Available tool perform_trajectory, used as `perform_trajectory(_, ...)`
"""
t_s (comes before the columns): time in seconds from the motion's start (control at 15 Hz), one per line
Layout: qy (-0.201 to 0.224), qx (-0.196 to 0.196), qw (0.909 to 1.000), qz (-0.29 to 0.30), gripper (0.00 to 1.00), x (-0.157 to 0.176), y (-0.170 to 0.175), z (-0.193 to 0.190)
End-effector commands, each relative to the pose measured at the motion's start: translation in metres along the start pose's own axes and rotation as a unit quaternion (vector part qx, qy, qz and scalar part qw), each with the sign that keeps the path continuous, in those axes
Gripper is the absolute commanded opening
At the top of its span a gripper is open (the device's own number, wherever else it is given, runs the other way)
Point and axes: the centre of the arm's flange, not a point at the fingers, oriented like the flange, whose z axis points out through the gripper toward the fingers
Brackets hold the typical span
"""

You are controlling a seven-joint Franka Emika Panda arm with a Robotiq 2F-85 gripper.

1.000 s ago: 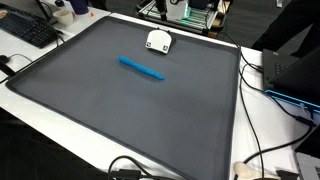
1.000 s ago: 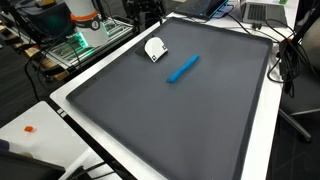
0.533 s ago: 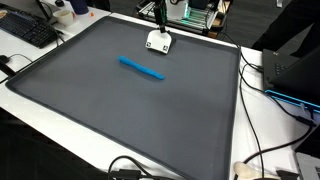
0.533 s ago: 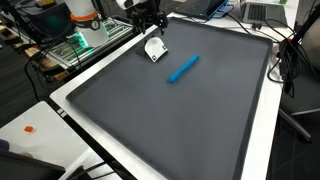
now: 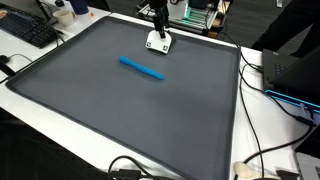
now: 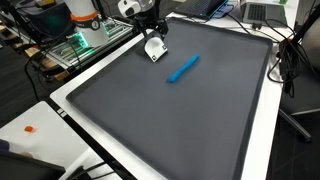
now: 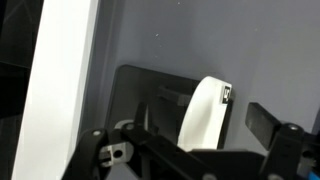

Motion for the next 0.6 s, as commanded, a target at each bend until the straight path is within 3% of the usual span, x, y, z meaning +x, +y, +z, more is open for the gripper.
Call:
perform_trajectory(0.0, 0.003, 0.013, 0.9997, 0.021, 1.00, 0.0019, -0.0035, 0.0118)
perform_trajectory(0.27, 0.020, 0.021, 0.9994, 0.020, 0.99, 0.0064, -0.0058, 0.0154)
perform_trajectory(0.47, 0.027, 0.024, 0.9991, 0.021, 0.81, 0.0082, -0.0072, 0.0180)
perform_trajectory(0.53, 0.029, 0.025, 0.9991, 0.021, 0.69, 0.0088, -0.0075, 0.0187)
